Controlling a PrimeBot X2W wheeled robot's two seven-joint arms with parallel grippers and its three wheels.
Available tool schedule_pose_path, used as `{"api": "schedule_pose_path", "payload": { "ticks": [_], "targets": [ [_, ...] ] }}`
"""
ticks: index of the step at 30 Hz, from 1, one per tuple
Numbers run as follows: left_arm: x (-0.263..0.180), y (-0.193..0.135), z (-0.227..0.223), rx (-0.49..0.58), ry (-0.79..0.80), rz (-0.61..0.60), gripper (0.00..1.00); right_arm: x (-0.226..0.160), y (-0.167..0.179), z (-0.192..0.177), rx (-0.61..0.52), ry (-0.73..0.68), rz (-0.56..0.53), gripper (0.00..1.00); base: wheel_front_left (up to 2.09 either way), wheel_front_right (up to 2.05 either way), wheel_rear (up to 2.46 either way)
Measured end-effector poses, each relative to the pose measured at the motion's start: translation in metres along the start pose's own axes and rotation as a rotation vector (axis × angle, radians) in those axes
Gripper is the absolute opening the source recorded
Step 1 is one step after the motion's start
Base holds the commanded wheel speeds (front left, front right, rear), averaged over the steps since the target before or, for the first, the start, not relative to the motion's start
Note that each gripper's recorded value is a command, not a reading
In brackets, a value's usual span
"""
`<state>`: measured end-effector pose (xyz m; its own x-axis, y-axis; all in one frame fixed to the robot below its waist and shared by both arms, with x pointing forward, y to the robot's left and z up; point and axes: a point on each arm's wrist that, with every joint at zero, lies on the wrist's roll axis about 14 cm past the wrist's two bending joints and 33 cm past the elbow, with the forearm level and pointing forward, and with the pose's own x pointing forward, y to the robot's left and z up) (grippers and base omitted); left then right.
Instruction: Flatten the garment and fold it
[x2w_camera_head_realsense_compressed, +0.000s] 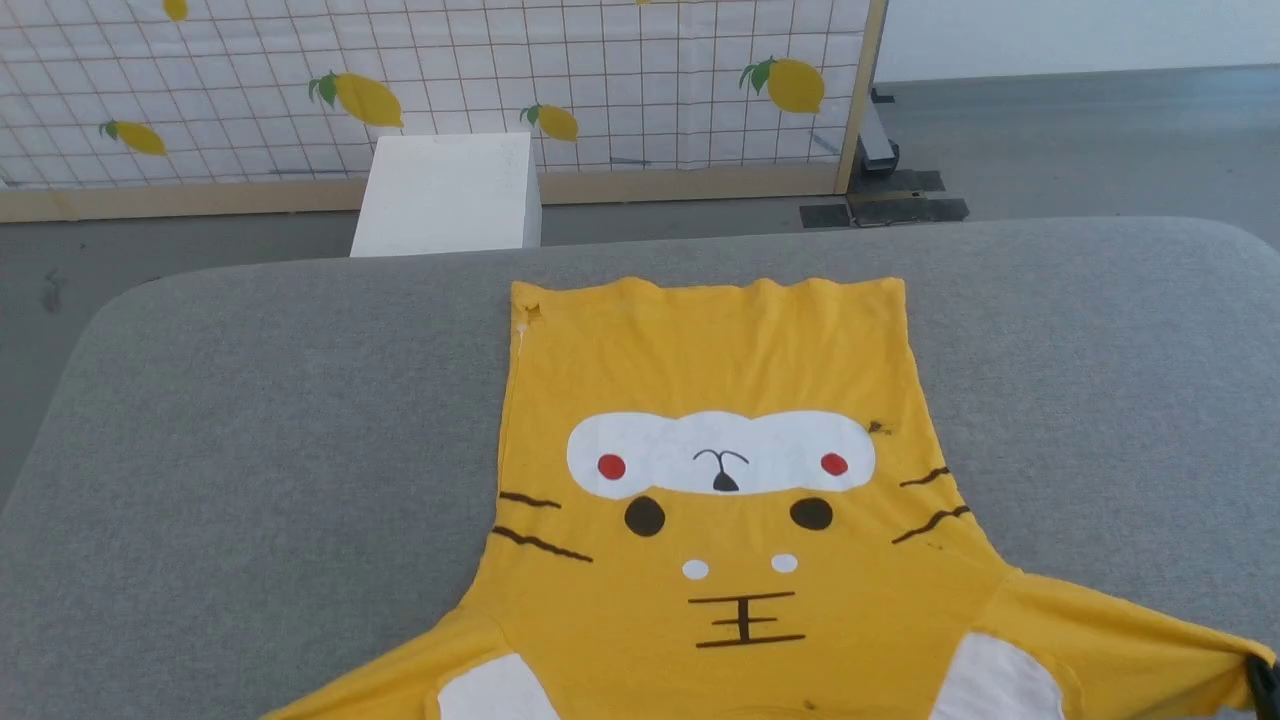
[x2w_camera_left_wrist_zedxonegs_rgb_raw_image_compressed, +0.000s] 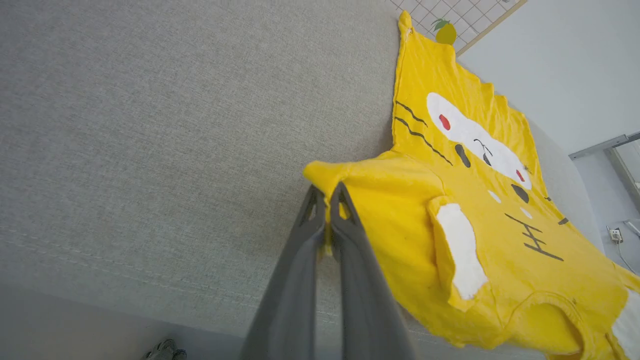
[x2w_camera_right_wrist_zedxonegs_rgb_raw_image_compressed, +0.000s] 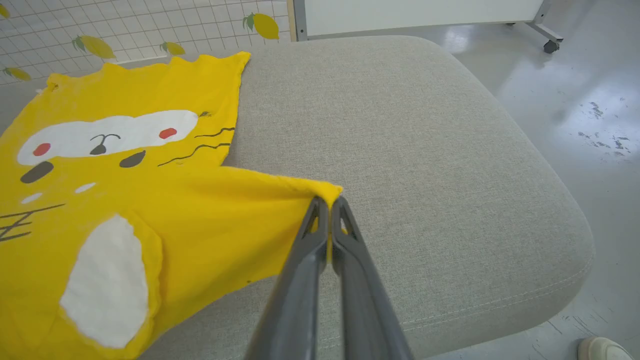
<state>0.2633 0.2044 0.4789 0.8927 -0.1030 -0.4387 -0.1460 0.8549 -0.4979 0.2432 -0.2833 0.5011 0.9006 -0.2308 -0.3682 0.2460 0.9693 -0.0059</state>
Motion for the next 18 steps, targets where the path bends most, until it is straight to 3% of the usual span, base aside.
{"api": "schedule_pose_path", "payload": {
  "ticks": [5,18],
  "targets": [
    [0.0,-0.008,0.0,0.009,0.004,-0.023,0.0,0.0,0.002,-0.013,0.002,0.047,0.008,0.0,0.0,0.0,0.0],
    [0.029,-0.044,-0.008,0.039,0.049,-0.135,0.0,0.032,0.04,-0.11,-0.057,0.321,0.12,0.0,0.0,0.0,0.0]
  ]
}}
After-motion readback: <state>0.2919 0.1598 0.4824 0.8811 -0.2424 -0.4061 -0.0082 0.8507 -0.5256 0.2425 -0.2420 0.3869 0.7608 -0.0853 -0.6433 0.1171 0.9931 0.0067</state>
